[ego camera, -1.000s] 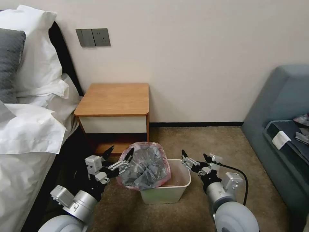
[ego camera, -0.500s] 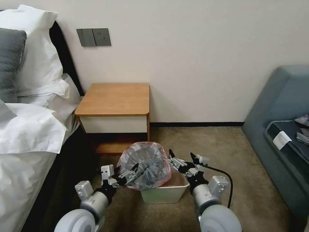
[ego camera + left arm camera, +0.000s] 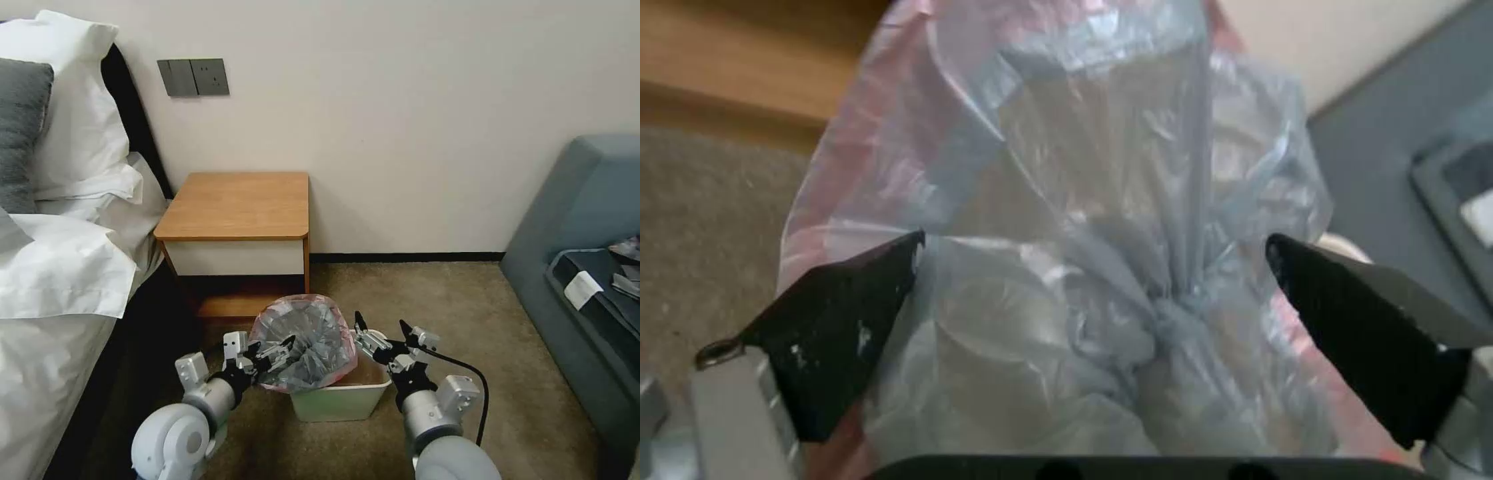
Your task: Pick up the garbage bag from the table and place it over the trash can.
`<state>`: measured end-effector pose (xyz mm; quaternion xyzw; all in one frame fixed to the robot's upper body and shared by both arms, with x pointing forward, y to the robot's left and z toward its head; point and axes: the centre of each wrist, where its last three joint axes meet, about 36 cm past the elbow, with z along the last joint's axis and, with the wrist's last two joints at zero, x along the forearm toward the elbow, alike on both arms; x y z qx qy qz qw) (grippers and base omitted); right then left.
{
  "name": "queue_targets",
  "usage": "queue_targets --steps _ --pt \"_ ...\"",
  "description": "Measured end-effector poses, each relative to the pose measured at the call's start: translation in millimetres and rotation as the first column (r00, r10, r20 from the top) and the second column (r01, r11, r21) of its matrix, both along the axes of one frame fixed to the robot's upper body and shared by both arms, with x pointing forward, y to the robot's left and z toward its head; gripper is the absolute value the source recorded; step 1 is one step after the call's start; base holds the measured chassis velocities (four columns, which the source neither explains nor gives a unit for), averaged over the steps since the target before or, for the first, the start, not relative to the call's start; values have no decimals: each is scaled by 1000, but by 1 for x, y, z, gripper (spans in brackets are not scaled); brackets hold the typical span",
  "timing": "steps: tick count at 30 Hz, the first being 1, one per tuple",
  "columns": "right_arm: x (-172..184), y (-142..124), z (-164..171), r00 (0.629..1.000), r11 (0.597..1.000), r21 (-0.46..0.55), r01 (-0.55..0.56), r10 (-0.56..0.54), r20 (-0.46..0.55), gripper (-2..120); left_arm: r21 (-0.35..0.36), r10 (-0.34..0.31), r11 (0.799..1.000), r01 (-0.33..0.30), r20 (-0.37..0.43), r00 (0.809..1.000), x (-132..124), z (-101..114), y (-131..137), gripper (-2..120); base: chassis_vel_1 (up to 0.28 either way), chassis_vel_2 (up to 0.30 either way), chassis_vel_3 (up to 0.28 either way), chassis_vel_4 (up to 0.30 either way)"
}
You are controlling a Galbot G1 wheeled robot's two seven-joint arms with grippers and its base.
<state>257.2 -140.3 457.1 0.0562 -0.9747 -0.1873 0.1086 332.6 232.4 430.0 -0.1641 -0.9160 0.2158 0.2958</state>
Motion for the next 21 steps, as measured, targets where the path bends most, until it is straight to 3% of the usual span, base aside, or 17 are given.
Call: queue_targets --steps 8,21 --pt "-4 -4 2 1000 1000 2 27 -27 10 100 79 -19 997 20 -13 1000 13 -5 1 98 0 0 0 0" --pt "-6 -3 1 999 999 9 42 -42 18 100 139 -78 987 81 -27 997 22 -23 -7 93 0 0 0 0"
